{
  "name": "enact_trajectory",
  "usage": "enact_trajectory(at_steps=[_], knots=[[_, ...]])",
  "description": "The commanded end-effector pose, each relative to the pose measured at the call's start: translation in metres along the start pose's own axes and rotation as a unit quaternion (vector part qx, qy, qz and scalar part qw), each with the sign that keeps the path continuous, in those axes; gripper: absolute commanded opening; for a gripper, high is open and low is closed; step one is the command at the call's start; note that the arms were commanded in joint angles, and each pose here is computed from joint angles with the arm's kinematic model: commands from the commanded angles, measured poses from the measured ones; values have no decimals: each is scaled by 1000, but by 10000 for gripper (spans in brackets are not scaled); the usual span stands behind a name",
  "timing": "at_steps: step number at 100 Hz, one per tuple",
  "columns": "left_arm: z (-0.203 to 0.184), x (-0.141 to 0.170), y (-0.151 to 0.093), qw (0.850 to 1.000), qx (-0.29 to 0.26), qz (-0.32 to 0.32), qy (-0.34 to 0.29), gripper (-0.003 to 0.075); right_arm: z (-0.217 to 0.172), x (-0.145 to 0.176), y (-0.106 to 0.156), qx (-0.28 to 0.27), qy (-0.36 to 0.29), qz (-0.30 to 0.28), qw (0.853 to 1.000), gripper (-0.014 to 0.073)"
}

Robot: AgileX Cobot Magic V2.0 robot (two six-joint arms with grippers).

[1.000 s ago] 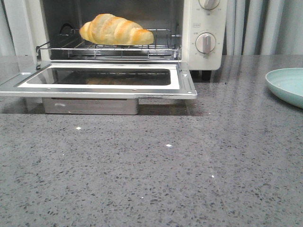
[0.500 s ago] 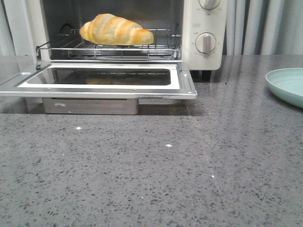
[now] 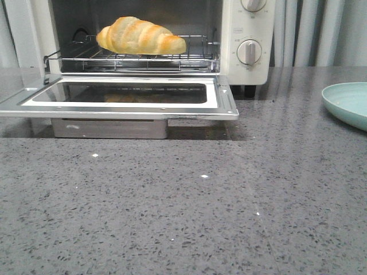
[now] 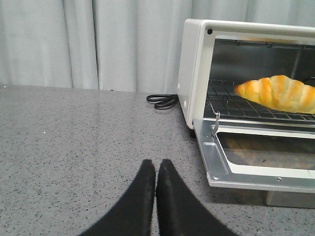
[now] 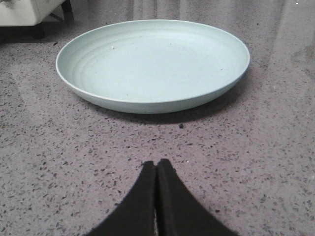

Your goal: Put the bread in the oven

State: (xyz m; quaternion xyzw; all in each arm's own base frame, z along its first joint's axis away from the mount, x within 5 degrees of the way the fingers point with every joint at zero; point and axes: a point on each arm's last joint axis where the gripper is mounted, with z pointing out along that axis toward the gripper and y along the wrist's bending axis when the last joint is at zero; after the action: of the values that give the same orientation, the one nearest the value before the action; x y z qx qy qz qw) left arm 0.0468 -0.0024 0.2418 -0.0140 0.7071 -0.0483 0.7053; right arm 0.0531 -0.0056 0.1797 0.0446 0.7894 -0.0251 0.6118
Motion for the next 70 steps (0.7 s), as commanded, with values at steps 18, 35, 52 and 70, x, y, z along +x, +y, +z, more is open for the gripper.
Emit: enact_trajectory(at_steps=[18,35,52,70], knots=[[1,7,1,999,2,0,-34,-21,1,6,0,3,-8,-4,1000,-70],[7,40,4,1000,-3,6,16,-21,1,6,0,3,-8,-4,1000,-70],[8,55,5,998,-7,9,65,-21,1,6,0,3,-8,-4,1000,-70],[7,58,6,996,-10,15,84,-21,1,6,0,3,-8,-4,1000,-70]])
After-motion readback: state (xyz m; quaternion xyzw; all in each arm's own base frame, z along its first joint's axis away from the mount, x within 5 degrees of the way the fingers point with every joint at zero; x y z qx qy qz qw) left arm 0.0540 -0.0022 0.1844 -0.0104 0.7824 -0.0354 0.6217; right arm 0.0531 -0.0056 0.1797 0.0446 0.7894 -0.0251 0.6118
